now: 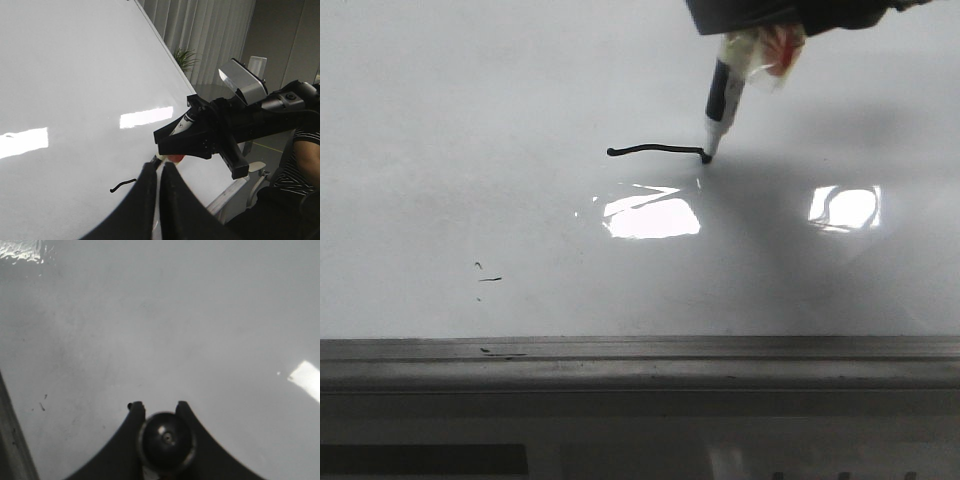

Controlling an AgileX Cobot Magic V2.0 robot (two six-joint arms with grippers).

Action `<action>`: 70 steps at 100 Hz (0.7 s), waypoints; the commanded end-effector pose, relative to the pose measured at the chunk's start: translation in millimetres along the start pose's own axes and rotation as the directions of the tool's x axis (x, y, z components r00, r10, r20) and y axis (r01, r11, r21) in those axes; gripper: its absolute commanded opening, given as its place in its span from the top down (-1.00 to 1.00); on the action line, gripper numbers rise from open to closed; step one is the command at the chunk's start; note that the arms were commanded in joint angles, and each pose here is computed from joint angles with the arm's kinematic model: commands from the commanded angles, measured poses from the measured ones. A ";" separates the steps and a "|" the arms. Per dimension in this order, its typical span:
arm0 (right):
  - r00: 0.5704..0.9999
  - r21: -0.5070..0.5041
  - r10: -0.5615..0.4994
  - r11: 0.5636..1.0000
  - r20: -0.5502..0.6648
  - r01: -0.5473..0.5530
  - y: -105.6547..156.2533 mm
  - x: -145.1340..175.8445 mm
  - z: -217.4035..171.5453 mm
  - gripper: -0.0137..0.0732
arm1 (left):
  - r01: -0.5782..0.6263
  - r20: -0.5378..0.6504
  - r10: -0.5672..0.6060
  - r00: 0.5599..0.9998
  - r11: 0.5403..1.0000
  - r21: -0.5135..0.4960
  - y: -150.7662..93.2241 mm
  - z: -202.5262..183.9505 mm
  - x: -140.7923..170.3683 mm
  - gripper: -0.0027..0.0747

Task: Write number 7 on whiteboard

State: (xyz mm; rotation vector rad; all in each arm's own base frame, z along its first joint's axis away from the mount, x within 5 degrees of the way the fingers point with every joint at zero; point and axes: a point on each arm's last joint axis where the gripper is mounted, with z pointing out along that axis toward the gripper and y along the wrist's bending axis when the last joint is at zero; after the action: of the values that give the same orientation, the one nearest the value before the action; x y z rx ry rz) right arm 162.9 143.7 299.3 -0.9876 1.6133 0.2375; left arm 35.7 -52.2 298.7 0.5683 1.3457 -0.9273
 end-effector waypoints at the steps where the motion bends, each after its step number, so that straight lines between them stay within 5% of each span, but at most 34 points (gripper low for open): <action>1: 0.995 -0.023 0.043 0.999 -0.085 -0.045 6.2 10.3 -0.9 0.78 | 0.016 0.021 -0.016 1.000 1.000 0.002 -1.3 0.6 -8.8 0.98; 21: 0.991 -0.158 0.010 0.987 -0.135 -0.032 40.4 29.5 -3.0 0.78 | 0.016 0.021 -0.016 1.000 1.000 0.002 -1.3 0.6 -8.8 0.98; 40: 0.994 -0.162 0.005 0.987 -0.113 -0.023 40.4 23.0 -3.0 0.78 | 0.016 0.021 -0.016 1.000 1.000 0.002 -1.3 0.6 -8.8 0.98; 70: 0.988 -0.129 0.031 0.992 0.154 -0.011 20.1 -55.7 -43.4 0.78 | 0.018 0.019 -0.018 1.000 1.000 0.006 -1.6 0.6 -8.7 0.98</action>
State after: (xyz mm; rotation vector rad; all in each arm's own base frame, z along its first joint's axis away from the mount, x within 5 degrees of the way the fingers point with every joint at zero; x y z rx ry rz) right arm 125.2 157.4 307.2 -1.0884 1.6570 0.3750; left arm 35.6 -52.4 298.6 0.5704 1.3455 -0.9287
